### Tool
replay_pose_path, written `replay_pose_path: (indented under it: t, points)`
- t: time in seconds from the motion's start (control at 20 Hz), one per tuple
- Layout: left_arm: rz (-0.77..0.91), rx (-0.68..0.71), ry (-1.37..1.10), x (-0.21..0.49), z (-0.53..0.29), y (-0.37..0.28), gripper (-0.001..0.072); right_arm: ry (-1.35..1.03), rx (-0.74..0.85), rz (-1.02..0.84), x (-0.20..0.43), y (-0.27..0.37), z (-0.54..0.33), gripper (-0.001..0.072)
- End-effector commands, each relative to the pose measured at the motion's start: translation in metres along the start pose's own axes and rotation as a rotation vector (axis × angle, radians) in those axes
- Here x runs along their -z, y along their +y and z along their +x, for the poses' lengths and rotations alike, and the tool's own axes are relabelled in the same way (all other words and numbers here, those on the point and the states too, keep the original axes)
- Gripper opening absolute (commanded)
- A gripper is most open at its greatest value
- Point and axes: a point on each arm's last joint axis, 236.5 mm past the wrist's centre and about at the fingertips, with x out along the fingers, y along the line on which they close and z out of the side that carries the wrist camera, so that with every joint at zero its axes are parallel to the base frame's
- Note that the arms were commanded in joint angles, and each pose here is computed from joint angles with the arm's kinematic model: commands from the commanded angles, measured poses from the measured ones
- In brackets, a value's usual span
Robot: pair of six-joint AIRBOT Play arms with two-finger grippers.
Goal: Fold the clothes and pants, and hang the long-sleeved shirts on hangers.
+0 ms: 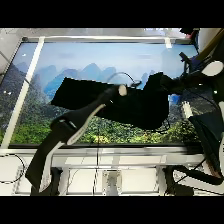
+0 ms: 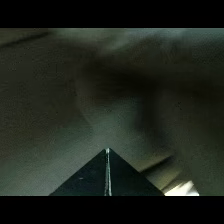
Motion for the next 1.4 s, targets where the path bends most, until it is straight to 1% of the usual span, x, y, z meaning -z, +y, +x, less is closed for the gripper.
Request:
replay_pose_path:
  t: [0.0, 0.05, 0.25, 0.4, 0.45, 0.5, 0.55, 0.65, 0.7, 0.75, 0.85, 0.9, 0.95, 1.0, 1.05, 1.1, 1.15, 1.2, 1.25, 1.3, 1.35]
  points:
    - [0.020, -0.325, 0.106, 0.016, -0.106, 0.106, 0.0004, -0.019, -0.005, 0.055, -0.010, 0.014, 0.034, 0.0017]
    - [0.007, -0.361, 0.058, 0.008, -0.145, 0.121, 0.0004, -0.022, -0.010, 0.068, -0.012, 0.020, 0.044, 0.0017]
    - [-0.079, -0.434, -0.177, -0.011, -0.278, 0.153, 0.0004, -0.009, -0.036, 0.092, -0.005, 0.054, 0.105, 0.0018]
    - [-0.127, -0.479, -0.295, -0.008, -0.347, 0.166, 0.0004, -0.010, -0.108, 0.094, 0.008, 0.099, 0.155, 0.0021]
    - [-0.137, -0.489, -0.319, -0.006, -0.361, 0.168, 0.0004, -0.018, -0.139, 0.091, 0.012, 0.115, 0.164, 0.0103]
    - [-0.146, -0.498, -0.337, -0.004, -0.372, 0.170, 0.0004, -0.029, -0.166, 0.080, 0.016, 0.131, 0.169, 0.0327]
    - [-0.153, -0.503, -0.345, -0.003, -0.378, 0.172, 0.0004, -0.034, -0.179, 0.054, 0.019, 0.144, 0.168, 0.0476]
    - [-0.160, -0.505, -0.340, 0.000, -0.381, 0.174, 0.0004, -0.053, -0.181, 0.001, 0.013, 0.155, 0.157, 0.0482]
    - [-0.147, -0.506, -0.330, 0.002, -0.380, 0.173, 0.0004, -0.058, -0.142, -0.061, 0.007, 0.149, 0.146, 0.0482]
    - [-0.137, -0.506, -0.319, 0.004, -0.379, 0.173, 0.0003, -0.041, -0.065, -0.135, 0.004, 0.131, 0.132, 0.0481]
    - [-0.131, -0.505, -0.301, 0.007, -0.378, 0.173, 0.0004, 0.008, 0.179, -0.210, -0.002, 0.063, 0.089, 0.0480]
    - [-0.133, -0.506, -0.298, 0.008, -0.378, 0.173, 0.0004, 0.021, 0.329, -0.214, -0.004, 0.020, 0.057, 0.0480]
    - [-0.132, -0.506, -0.299, 0.008, -0.378, 0.173, 0.0004, 0.022, 0.435, -0.196, -0.005, -0.014, 0.028, 0.0481]
    - [-0.132, -0.505, -0.299, 0.008, -0.378, 0.173, 0.0004, 0.017, 0.500, -0.161, -0.002, -0.043, 0.003, 0.0482]
    - [-0.132, -0.505, -0.298, 0.008, -0.378, 0.173, 0.0004, 0.012, 0.515, -0.134, 0.004, -0.064, -0.014, 0.0481]
    - [-0.132, -0.505, -0.298, 0.008, -0.378, 0.173, 0.0004, -0.006, 0.518, -0.063, 0.013, -0.087, -0.026, 0.0481]
    - [-0.132, -0.504, -0.299, 0.008, -0.378, 0.172, 0.0004, -0.023, 0.471, 0.010, 0.021, -0.103, -0.028, 0.0480]
    - [-0.132, -0.504, -0.299, 0.008, -0.378, 0.172, 0.0004, -0.035, 0.370, 0.091, 0.030, -0.111, -0.021, 0.0472]
    - [-0.132, -0.505, -0.300, 0.007, -0.378, 0.172, 0.0004, -0.040, 0.205, 0.199, 0.038, -0.111, -0.007, 0.0450]
    - [-0.132, -0.504, -0.300, 0.007, -0.378, 0.172, 0.0004, -0.056, 0.055, 0.282, 0.040, -0.110, 0.004, 0.0452]
    - [-0.135, -0.503, -0.300, 0.007, -0.378, 0.172, 0.0004, -0.090, -0.060, 0.364, 0.038, -0.117, 0.012, 0.0501]
